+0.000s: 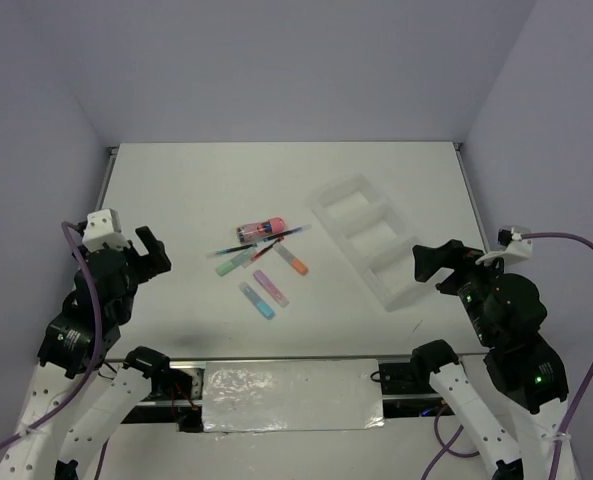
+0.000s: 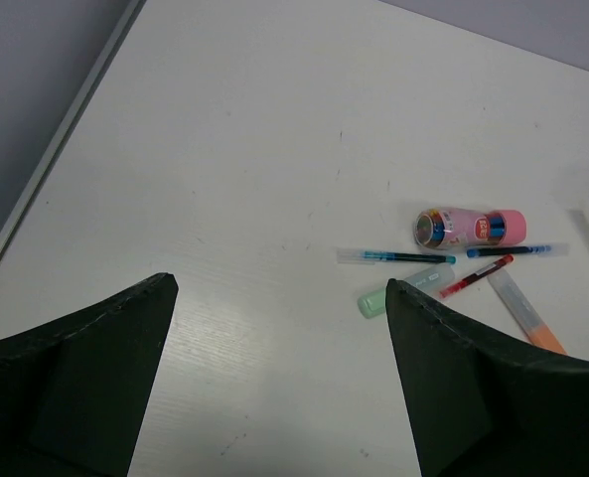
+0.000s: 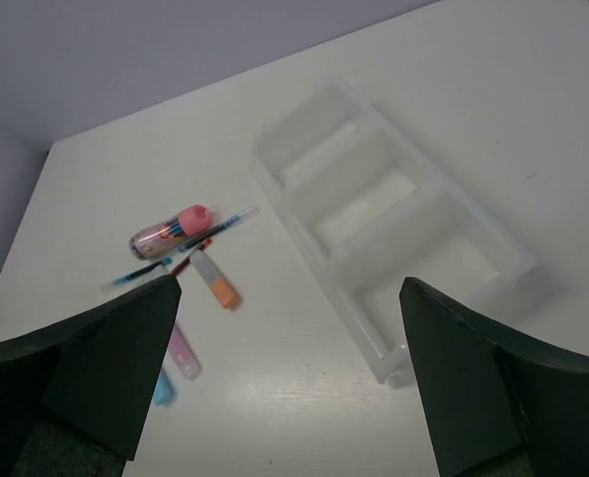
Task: Sort the stationery into containers
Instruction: Pick up the pen from the center of the board.
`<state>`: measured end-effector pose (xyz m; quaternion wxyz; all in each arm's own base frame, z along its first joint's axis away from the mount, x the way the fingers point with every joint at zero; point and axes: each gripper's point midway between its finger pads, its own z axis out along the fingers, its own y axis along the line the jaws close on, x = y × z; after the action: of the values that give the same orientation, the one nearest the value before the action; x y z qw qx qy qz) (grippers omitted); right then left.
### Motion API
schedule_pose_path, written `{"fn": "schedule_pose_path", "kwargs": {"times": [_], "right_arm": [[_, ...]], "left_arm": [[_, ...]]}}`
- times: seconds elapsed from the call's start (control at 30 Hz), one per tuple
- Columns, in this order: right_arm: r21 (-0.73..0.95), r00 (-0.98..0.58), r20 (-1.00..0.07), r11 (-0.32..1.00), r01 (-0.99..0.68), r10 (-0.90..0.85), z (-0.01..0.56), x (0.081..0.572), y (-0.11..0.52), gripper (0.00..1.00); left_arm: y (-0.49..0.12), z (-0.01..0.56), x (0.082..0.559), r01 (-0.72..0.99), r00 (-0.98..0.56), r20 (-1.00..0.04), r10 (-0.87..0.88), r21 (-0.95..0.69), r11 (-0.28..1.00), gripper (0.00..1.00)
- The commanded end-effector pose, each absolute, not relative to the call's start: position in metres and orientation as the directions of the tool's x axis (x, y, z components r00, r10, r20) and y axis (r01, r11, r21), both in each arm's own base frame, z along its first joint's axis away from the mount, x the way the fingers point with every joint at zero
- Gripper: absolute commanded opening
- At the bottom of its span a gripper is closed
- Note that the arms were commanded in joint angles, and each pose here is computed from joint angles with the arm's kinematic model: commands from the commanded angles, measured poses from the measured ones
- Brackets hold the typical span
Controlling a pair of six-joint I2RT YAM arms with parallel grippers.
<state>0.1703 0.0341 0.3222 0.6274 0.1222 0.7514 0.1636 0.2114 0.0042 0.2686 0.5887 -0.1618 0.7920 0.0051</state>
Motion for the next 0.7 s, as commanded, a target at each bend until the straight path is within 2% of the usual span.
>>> {"fn": "schedule_pose_path", "kwargs": {"times": [0.0, 0.23, 0.33, 0.43, 0.5, 0.57, 0.6, 0.63, 0.67], "right_arm": [[0.408, -0.19, -0.891, 0.911, 0.066, 0.413, 0.318, 0.17, 0.022, 1.0], [0.495, -0.194, -0.851, 0.869, 0.014, 0.488, 0.315, 0.177, 0.039, 1.0], [0.573, -0.269, -0.793, 0.819, -0.03, 0.546, 0.305, 0.201, 0.068, 1.0], [0.668, -0.432, -0.688, 0.741, -0.064, 0.583, 0.284, 0.243, 0.124, 1.0], [0.626, -0.45, -0.671, 0.775, 0.081, 0.589, 0.253, 0.279, 0.146, 1.0], [0.597, -0.445, -0.692, 0.797, 0.089, 0.568, 0.267, 0.289, 0.188, 1.0], [0.504, -0.478, -0.697, 0.839, 0.205, 0.535, 0.228, 0.308, 0.202, 1.0], [0.534, -0.458, -0.685, 0.818, 0.215, 0.567, 0.25, 0.323, 0.222, 1.0], [0.517, -0.47, -0.677, 0.82, 0.245, 0.567, 0.243, 0.332, 0.236, 1.0]], "left_arm": [[0.002, 0.281, 0.216, -0.248, -0.213, -0.94, -0.267, -0.212, 0.945, 0.99], [-0.002, 0.284, 0.215, -0.215, -0.204, -0.942, -0.265, -0.221, 0.951, 0.99], [-0.002, 0.285, 0.214, -0.216, -0.195, -0.944, -0.267, -0.224, 0.95, 0.99], [0.003, 0.287, 0.213, -0.239, -0.186, -0.943, -0.276, -0.229, 0.944, 0.99], [0.007, 0.286, 0.211, -0.262, -0.178, -0.944, -0.278, -0.227, 0.938, 0.99], [0.008, 0.285, 0.211, -0.268, -0.175, -0.944, -0.281, -0.229, 0.936, 0.99], [0.009, 0.285, 0.211, -0.271, -0.176, -0.944, -0.28, -0.227, 0.935, 0.99], [0.01, 0.285, 0.211, -0.275, -0.177, -0.944, -0.28, -0.225, 0.935, 0.99], [0.01, 0.284, 0.211, -0.278, -0.182, -0.943, -0.278, -0.221, 0.935, 0.99]]}}
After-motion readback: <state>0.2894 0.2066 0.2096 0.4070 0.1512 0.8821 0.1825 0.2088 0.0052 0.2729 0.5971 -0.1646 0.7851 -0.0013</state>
